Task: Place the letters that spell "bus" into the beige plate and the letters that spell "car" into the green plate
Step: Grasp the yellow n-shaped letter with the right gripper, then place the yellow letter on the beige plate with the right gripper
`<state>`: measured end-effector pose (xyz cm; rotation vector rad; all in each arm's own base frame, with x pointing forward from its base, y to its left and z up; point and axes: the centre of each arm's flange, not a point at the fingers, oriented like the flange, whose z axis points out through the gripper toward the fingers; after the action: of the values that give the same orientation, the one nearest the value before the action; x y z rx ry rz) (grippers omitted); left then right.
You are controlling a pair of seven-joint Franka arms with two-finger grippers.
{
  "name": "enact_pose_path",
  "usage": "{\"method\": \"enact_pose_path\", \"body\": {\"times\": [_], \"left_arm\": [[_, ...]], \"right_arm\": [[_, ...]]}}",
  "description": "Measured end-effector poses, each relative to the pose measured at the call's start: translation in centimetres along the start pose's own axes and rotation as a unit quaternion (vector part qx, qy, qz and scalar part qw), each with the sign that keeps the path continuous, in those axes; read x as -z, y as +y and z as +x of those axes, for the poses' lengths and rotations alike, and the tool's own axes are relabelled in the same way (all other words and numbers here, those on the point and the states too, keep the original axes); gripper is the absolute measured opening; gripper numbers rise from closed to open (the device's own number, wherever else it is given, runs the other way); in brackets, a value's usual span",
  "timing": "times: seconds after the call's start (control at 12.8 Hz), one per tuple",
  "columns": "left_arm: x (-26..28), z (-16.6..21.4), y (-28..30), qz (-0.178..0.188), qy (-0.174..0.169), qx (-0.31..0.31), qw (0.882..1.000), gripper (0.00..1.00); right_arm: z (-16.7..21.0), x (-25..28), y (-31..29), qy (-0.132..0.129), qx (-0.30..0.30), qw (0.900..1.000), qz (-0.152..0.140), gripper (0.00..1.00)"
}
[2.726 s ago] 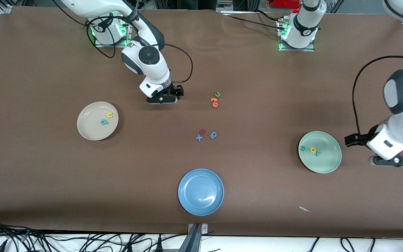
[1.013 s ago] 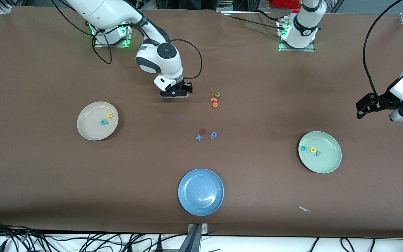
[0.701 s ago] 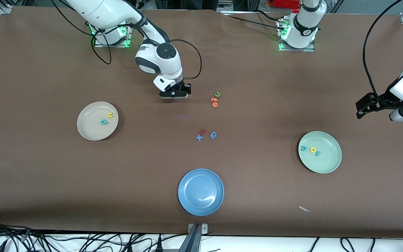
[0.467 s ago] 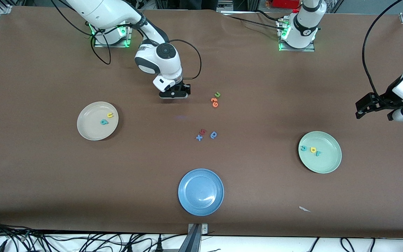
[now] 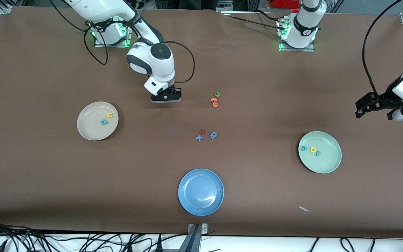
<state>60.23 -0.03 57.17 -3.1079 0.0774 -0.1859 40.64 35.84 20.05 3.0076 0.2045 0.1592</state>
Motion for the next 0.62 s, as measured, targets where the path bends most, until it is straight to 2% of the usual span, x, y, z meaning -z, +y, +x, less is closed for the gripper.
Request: {"method": "enact_pose_path", "body": {"times": [0.31,0.62], "left_arm": [[0.0,0.0,0.0,0.000,0.000,0.000,1.000,1.00],[0.0,0.0,0.0,0.000,-0.001,0.000,1.000,1.00]], "right_arm": [[2.7,1.5,9.1,-0.014,0.088,0.994,-0.069,0.33],[5.5,2.2,18.7,-0.033,0.145,0.985,-0.088,0.33]]}}
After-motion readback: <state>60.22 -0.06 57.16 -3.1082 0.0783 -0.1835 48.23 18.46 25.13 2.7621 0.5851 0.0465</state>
